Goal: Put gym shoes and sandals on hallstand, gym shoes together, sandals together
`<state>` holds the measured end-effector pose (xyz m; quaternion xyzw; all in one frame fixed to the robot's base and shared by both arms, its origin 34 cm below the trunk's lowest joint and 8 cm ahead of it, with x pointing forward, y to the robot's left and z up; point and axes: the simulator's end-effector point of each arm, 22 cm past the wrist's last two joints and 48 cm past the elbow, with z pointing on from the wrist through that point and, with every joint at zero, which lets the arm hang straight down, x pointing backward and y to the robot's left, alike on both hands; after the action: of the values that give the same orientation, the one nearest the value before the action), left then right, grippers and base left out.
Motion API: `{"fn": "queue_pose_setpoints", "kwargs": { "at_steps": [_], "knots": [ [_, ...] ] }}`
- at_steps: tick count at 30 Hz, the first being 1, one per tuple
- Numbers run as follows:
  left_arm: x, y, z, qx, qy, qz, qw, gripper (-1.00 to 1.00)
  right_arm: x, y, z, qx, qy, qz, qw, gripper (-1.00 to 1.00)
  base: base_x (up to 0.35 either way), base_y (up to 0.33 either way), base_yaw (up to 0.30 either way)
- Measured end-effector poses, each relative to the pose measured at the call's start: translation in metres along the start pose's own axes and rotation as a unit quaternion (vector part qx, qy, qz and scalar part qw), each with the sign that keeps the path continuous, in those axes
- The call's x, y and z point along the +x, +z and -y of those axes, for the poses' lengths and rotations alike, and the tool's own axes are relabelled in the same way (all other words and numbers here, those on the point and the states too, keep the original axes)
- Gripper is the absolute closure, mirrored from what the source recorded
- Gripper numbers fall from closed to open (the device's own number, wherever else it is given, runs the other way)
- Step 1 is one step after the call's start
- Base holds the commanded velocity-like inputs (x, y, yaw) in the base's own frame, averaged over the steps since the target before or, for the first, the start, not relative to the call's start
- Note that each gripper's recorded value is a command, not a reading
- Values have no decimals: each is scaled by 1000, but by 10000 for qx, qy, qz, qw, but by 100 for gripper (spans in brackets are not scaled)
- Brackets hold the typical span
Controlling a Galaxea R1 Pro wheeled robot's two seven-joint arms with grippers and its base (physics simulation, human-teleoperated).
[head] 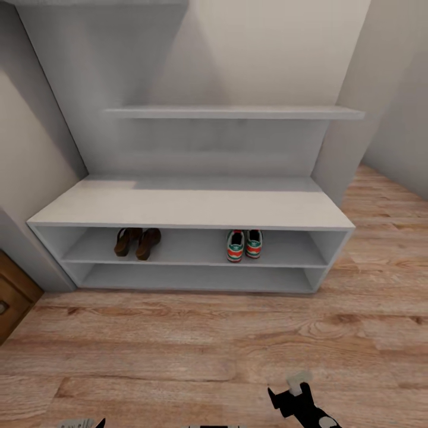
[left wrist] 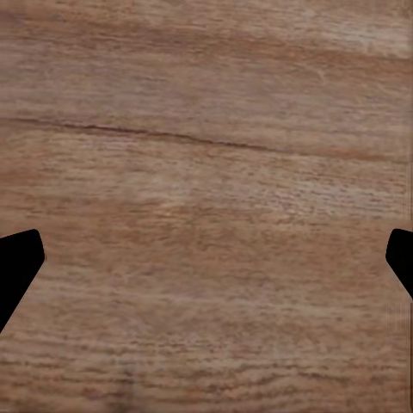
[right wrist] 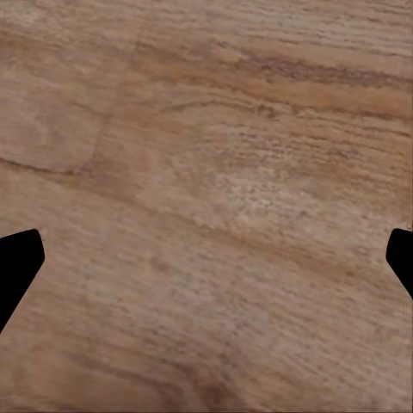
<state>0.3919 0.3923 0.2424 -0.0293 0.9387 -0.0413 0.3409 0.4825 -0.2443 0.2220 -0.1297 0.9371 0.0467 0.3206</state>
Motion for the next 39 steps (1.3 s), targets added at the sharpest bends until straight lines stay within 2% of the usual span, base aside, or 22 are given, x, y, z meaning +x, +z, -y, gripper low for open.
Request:
{"fn": "queue_pose_setpoints", "kwargs": {
  "at_steps": [4, 9, 16, 22, 39],
  "knots": [
    [-7, -5, -1, -61, -6, -3, 10000, -100, 2, -15, 3, 29, -52, 199, 9998, -100, 0, 0, 0],
    [-15, -12, -9, -348, -19, -4, 9994, -100, 2, -32, 18, 133, -131, 348, 9992, -100, 0, 0, 0],
    [-24, -22, -9, -427, -46, -35, 9991, -100, -5, -44, 17, 124, -126, 326, 9993, -100, 0, 0, 0],
    [-11, -36, -9, -483, -148, -269, 9984, -100, -6, -56, 12, 90, -110, 263, 9996, -100, 0, 0, 0],
    [-41, -61, -7, -505, -122, -175, 9985, -100, -14, -85, 3, 15, -55, 80, 10000, -100, 0, 0, 0]
  ]
}}
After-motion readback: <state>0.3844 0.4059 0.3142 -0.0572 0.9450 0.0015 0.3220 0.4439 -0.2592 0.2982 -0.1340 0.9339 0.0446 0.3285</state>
